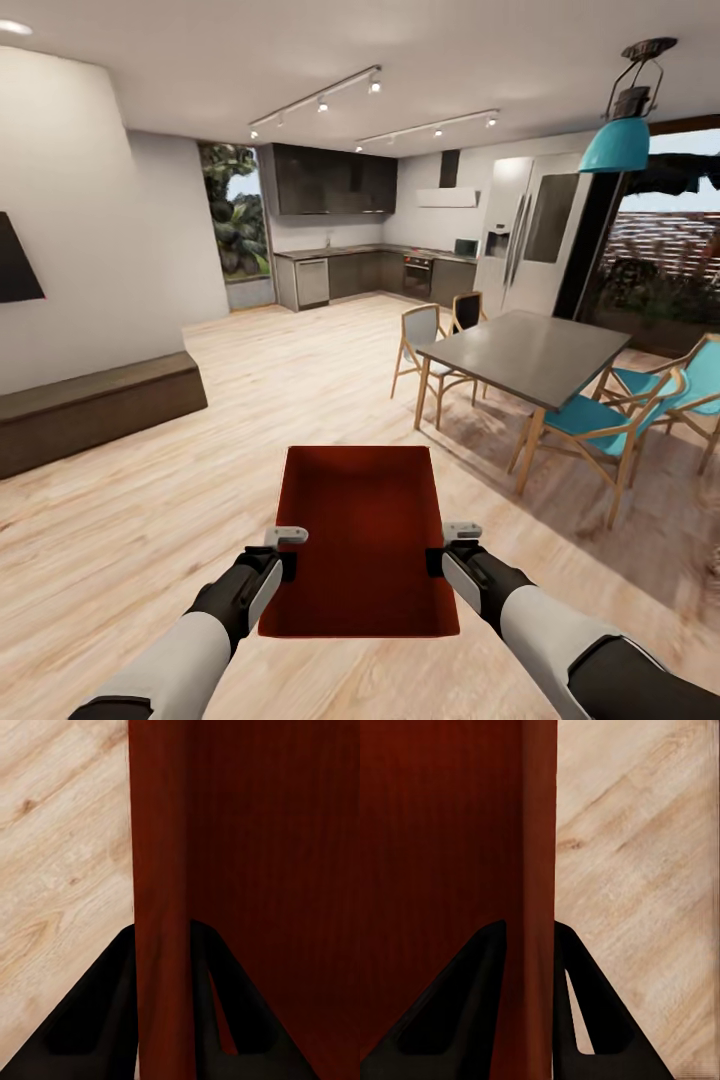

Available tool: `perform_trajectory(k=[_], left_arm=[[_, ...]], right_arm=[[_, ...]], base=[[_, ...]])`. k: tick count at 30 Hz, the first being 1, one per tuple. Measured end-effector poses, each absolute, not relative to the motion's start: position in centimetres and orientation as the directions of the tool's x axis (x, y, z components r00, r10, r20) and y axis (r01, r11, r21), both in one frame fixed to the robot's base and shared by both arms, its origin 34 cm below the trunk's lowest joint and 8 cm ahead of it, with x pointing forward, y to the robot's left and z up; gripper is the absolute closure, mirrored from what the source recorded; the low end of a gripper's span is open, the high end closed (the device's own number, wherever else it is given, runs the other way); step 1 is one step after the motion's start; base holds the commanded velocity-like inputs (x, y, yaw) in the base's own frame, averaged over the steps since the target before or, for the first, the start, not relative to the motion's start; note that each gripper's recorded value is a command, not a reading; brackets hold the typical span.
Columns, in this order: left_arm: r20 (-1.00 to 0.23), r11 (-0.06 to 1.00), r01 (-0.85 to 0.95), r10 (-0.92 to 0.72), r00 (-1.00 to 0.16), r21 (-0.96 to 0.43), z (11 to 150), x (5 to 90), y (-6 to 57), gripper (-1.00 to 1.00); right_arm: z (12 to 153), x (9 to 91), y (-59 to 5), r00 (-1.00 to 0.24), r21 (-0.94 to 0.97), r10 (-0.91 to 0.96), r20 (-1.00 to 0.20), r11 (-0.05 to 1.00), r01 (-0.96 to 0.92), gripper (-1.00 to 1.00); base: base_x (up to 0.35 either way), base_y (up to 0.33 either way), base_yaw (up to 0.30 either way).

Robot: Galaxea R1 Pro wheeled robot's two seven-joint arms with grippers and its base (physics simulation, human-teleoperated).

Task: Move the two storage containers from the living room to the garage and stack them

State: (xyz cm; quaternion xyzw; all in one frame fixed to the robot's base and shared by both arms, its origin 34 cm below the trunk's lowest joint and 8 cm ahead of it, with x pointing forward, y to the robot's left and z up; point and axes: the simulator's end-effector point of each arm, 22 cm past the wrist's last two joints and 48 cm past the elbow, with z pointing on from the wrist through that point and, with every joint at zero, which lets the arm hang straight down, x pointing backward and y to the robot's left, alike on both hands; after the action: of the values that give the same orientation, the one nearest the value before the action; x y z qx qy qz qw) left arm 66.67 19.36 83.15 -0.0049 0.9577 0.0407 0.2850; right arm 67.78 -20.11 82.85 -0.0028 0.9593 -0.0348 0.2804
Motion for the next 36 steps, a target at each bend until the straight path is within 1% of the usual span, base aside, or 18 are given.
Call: perform_trajectory(k=[36], left_arm=[[-0.545, 0.997, -0.033, 0.013, -0.838, 0.075, 83.13, 66.64, 19.35, 1.0]], right_arm=[[82.84, 67.76, -20.12, -0.843, -0.068, -0.025, -0.537, 0.998, 0.014, 1.0]], base=[[0.0, 0.0, -0.288]])
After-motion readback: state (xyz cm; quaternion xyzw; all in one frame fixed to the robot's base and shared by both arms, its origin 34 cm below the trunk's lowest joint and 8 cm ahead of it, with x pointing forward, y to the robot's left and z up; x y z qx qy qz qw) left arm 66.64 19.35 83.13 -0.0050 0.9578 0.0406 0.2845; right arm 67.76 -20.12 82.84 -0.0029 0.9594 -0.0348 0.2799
